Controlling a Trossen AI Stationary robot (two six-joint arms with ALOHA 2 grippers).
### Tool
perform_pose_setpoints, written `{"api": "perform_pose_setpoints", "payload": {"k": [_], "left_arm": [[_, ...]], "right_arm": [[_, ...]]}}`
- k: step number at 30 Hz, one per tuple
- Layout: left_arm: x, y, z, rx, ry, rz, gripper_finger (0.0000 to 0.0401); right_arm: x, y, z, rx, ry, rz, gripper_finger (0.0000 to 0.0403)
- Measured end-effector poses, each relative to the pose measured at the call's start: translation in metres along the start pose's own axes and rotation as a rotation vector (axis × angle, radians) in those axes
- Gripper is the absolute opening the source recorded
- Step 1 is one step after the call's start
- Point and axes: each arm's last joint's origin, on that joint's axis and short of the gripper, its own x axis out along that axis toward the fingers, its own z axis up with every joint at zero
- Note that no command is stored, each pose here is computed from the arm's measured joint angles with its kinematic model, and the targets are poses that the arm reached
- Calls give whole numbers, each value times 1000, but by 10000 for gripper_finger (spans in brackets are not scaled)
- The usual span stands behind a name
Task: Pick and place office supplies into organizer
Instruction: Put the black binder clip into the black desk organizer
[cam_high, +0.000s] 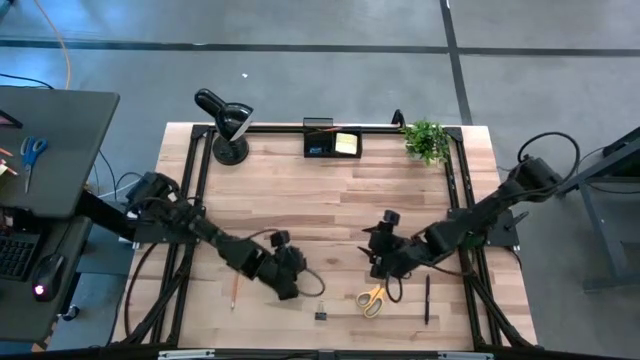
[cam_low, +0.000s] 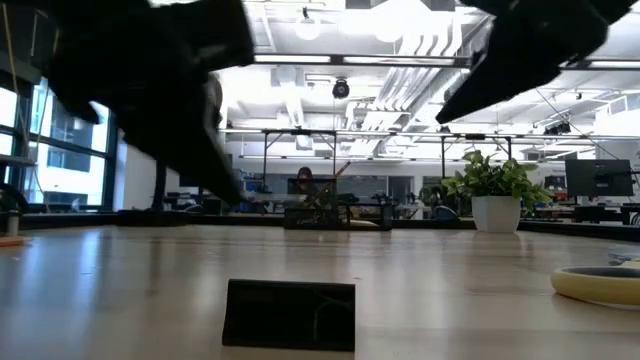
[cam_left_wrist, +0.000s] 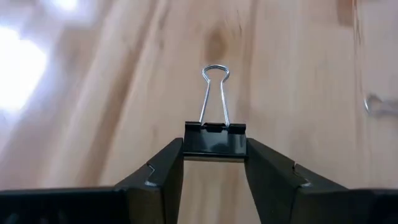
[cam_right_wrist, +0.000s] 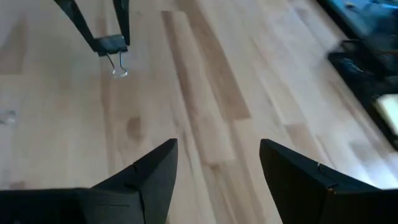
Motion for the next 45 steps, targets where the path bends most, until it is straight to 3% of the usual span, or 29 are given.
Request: {"api": "perform_pose_setpoints", "payload": {"k": [7, 19, 26, 35, 45], "left_arm": [[7, 56, 35, 60, -20, 41, 137], [30, 192, 65, 105, -1, 278, 138], [30, 251, 75, 82, -70, 260, 138], [27, 297, 73, 129, -83, 383, 138], [49, 310, 70, 220, -94, 448, 138]], "right_arm": [[-9, 6, -12, -8, -14, -106, 222], [-10, 6, -15, -24, -55, -218, 222], [-8, 4, -20, -37, -37, -258, 222], [-5, 4, -24, -11, -25, -275, 222], [-13, 13, -28, 80, -48, -231, 222]]}}
